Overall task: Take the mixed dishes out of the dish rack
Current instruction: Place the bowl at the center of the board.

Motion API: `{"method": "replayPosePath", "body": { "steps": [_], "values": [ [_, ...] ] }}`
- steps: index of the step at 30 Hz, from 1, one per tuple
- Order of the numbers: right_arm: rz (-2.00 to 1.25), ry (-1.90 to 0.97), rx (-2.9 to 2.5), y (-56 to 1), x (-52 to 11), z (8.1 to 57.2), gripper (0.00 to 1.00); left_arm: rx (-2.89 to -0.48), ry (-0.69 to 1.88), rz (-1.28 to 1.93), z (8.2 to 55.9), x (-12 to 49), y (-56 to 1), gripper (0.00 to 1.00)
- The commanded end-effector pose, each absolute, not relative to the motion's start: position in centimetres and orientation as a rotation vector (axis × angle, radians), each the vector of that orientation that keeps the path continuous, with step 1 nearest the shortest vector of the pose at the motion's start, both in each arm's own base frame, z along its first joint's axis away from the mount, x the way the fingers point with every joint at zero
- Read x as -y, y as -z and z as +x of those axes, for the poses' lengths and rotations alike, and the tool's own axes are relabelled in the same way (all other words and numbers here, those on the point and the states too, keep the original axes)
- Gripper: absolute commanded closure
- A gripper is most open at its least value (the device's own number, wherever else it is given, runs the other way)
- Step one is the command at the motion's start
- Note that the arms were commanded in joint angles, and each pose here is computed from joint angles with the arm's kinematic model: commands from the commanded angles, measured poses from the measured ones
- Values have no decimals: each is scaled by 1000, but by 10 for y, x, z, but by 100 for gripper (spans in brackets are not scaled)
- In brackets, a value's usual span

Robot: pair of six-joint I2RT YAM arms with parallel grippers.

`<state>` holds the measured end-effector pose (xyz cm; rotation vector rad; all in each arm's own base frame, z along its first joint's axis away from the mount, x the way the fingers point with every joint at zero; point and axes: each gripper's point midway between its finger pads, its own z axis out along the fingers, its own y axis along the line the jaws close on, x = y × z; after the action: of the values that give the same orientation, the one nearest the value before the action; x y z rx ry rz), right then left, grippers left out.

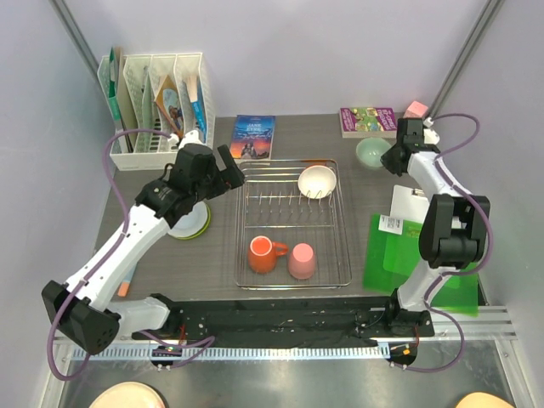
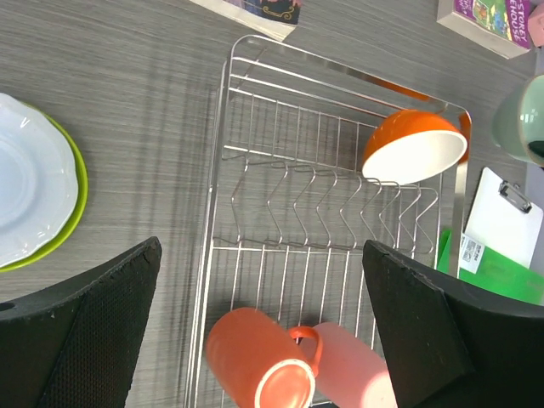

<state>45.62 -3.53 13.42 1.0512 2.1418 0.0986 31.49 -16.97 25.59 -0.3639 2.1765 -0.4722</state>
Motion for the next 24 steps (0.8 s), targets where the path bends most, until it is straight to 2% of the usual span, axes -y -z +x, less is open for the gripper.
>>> {"method": "replayPosePath", "body": {
  "steps": [1,8,17,19,20,22,23,24],
  "values": [
    [1007,-202,-2023,-148,30,489,99,-2114,502,-392,315,167,-271,0],
    [1048,-197,-2119,-93,24,485,99,-2119,461,-382,313,161,-262,0],
    [1054,-180,-2201,-58,21,479,99,-2157,466,-378,319,169,-250,0],
    [1052,-190,-2206,-58,19,478,84,-2170,467,-376,319,171,-246,0],
    [1055,-196,-2202,-59,19,479,63,-2172,464,-371,320,171,-246,0],
    [1060,-221,-2180,-69,17,480,44,-2170,457,-369,321,171,-246,0],
    [1061,-233,-2171,-73,16,480,31,-2167,456,-367,322,171,-247,0],
    [1060,-243,-2156,-80,16,481,26,-2163,454,-361,322,170,-248,0]
  ]
}}
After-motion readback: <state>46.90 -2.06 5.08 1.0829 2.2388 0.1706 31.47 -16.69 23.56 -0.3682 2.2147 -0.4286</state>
